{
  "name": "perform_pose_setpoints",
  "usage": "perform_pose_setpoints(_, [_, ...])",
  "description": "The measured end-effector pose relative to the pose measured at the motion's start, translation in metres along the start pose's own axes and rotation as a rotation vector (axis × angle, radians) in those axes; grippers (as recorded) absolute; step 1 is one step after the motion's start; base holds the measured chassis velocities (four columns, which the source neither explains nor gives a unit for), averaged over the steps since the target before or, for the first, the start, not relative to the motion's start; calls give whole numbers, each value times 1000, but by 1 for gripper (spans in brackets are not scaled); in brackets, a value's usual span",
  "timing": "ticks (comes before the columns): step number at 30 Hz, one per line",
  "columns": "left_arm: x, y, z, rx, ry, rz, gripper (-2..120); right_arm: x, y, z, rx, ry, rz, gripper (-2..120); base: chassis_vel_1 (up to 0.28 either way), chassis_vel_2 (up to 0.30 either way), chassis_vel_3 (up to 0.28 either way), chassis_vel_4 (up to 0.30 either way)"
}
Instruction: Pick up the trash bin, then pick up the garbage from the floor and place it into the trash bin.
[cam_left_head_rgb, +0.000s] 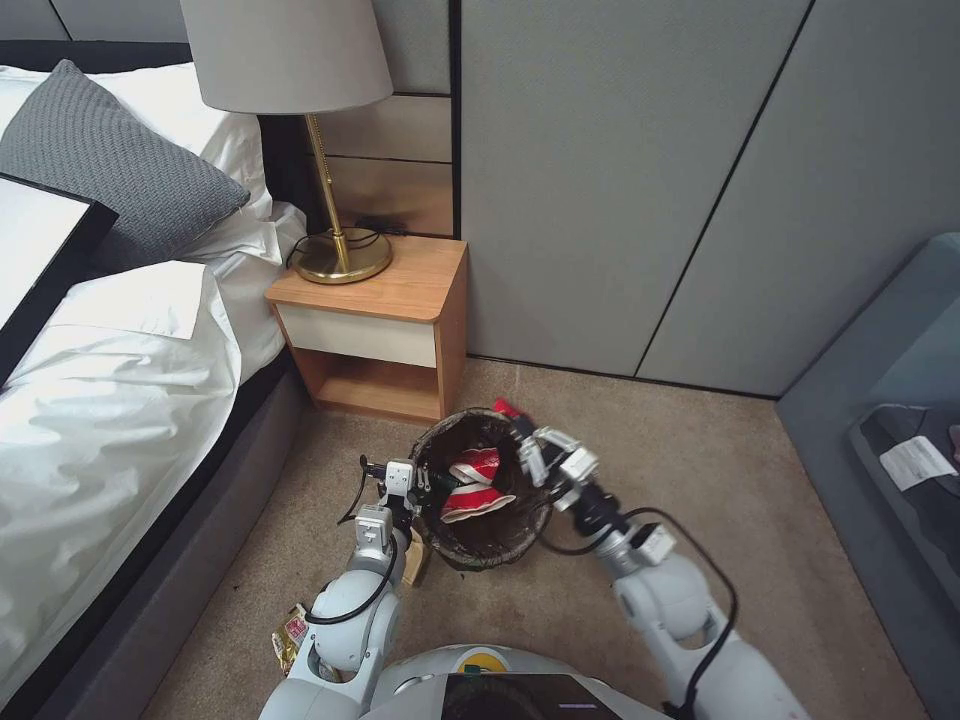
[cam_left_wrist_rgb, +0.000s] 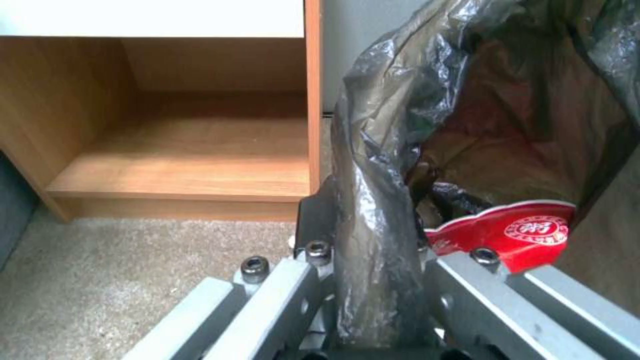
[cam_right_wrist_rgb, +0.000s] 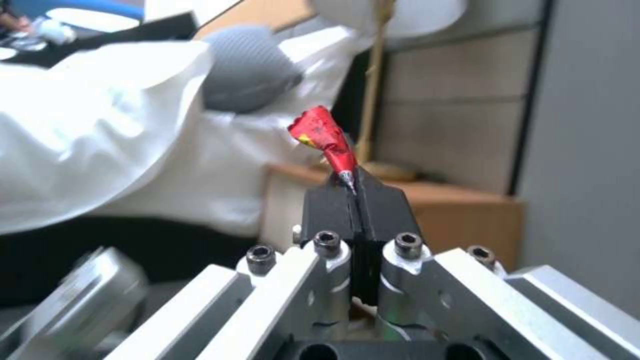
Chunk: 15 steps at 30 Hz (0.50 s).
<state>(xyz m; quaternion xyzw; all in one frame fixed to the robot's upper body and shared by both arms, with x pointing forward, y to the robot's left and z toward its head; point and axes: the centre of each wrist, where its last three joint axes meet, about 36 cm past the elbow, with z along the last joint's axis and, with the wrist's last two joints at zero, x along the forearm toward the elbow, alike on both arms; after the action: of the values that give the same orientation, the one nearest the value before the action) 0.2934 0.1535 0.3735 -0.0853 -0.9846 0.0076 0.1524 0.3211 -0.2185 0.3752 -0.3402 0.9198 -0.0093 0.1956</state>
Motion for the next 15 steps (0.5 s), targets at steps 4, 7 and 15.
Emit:
perform_pose_setpoints(4, [0,0,0,0,0,0,0,-3,13,9,-21,20,-25,0,0,0,0,0])
perform_pose_setpoints(7, [0,0,0,0,0,0,0,-3,26,22,-37,50,-50,0,0,0,0,0])
perform_pose_setpoints(15, [0,0,0,0,0,1,0,7,43,52,-45,109,-37,3,0,0,0,0])
